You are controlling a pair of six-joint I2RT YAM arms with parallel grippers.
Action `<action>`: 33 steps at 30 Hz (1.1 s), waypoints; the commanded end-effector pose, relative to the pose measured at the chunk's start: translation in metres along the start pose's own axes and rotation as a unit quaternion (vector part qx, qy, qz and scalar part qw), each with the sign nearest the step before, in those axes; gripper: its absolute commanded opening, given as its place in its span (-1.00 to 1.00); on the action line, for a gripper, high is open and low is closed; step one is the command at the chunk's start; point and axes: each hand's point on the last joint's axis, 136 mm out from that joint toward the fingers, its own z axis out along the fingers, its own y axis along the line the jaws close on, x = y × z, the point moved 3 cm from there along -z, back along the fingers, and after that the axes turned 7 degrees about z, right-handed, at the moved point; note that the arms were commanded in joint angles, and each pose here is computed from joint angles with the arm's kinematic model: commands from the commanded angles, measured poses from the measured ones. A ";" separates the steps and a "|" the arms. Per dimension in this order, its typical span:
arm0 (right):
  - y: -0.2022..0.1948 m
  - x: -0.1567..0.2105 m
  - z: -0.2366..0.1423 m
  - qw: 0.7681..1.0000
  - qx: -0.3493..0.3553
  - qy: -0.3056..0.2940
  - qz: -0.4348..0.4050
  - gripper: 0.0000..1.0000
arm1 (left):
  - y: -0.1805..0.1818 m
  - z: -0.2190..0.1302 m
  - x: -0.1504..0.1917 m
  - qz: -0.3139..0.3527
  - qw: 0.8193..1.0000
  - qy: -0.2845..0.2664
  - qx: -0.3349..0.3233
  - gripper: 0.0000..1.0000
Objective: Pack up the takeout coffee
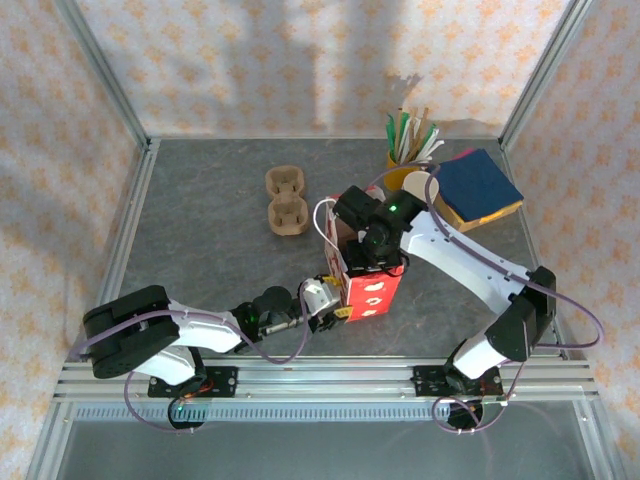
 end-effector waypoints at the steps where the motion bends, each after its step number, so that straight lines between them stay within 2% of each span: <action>1: -0.008 0.001 0.000 1.000 0.016 -0.005 0.013 0.06 | 0.000 0.008 -0.008 0.014 1.000 0.000 0.000 0.32; 13: -0.009 0.000 0.003 1.000 0.022 -0.003 0.022 0.06 | -0.001 0.020 -0.008 0.023 1.000 0.008 -0.002 0.31; 33: -0.019 0.010 0.014 0.999 0.041 0.014 0.016 0.06 | 0.004 0.014 0.001 0.038 0.998 0.038 -0.018 0.33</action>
